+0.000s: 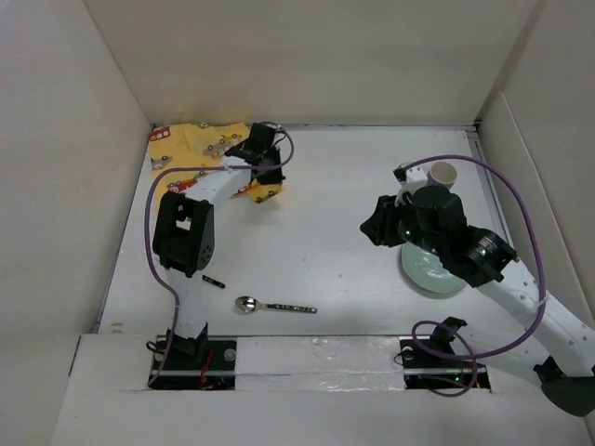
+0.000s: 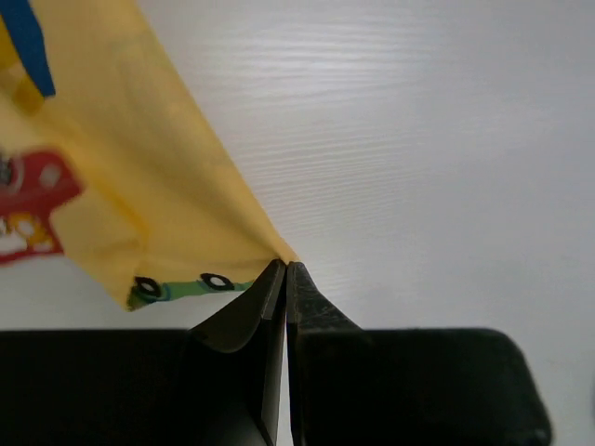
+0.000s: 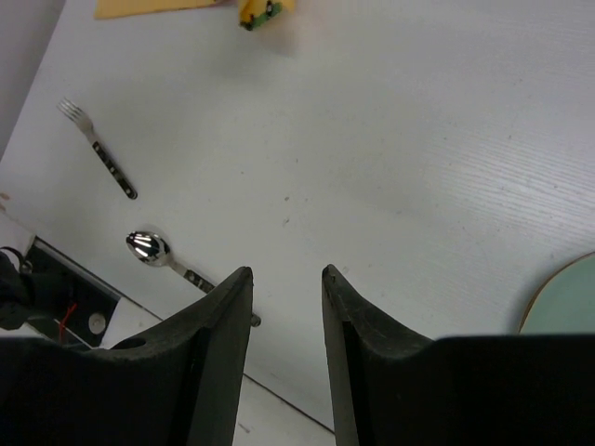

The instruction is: Set the dinner table for one person

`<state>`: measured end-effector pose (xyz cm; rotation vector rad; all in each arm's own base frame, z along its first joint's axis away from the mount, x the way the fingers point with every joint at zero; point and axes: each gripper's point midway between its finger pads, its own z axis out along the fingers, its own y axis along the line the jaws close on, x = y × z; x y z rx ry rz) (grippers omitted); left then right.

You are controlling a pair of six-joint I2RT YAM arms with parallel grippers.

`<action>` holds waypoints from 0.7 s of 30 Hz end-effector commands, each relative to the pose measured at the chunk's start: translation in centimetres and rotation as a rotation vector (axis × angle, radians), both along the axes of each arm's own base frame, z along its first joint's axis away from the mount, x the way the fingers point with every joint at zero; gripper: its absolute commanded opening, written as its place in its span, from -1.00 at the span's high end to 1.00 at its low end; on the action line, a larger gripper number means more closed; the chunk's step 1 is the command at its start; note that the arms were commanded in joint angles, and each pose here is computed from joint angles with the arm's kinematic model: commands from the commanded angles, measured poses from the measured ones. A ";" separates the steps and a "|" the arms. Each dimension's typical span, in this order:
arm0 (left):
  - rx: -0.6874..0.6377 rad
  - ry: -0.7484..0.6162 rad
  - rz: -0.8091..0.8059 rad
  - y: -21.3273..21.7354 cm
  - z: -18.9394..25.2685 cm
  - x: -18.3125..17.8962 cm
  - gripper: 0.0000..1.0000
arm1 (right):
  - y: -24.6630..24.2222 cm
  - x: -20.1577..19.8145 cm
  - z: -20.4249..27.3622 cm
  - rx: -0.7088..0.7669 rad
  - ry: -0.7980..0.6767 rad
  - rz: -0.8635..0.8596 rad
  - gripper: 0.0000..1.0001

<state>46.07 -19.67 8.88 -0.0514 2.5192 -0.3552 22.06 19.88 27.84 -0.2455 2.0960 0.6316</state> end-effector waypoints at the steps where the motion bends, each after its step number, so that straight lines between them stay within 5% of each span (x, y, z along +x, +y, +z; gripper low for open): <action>1: -0.218 -0.174 -0.157 -8.4 10.4 -0.5 1.00 | -0.5 0.8 2.5 -0.001 -0.076 -0.032 0.18; 6: -0.249 -0.059 -0.250 -12.0 7.4 -4.2 1.00 | -1.2 1.2 1.4 -0.041 -0.065 -0.068 0.10; 10: -0.178 0.039 -0.322 -12.6 3.6 -8.5 0.19 | -2.3 2.1 -0.2 -0.070 -0.042 -0.139 -0.37; 13: -0.188 0.026 -0.324 -12.1 4.6 -10.0 -0.04 | -2.9 3.4 -1.4 -0.098 -0.008 -0.192 -0.39; 15: -0.192 -0.034 -0.291 -11.5 6.4 -9.8 -0.07 | -2.4 4.2 -1.6 -0.088 -0.002 -0.197 -0.04; 16: -0.172 -0.088 -0.231 -10.2 7.9 -9.5 -0.04 | -2.2 4.9 -2.4 -0.092 0.014 -0.204 0.64; 17: -0.171 -0.132 -0.189 -9.3 8.9 -9.0 -0.01 | -1.8 5.6 -2.8 -0.079 0.015 -0.204 0.90; 21: -0.145 -0.220 0.085 -1.4 10.2 -6.8 0.32 | -0.7 8.2 -5.7 -0.083 0.077 -0.216 1.00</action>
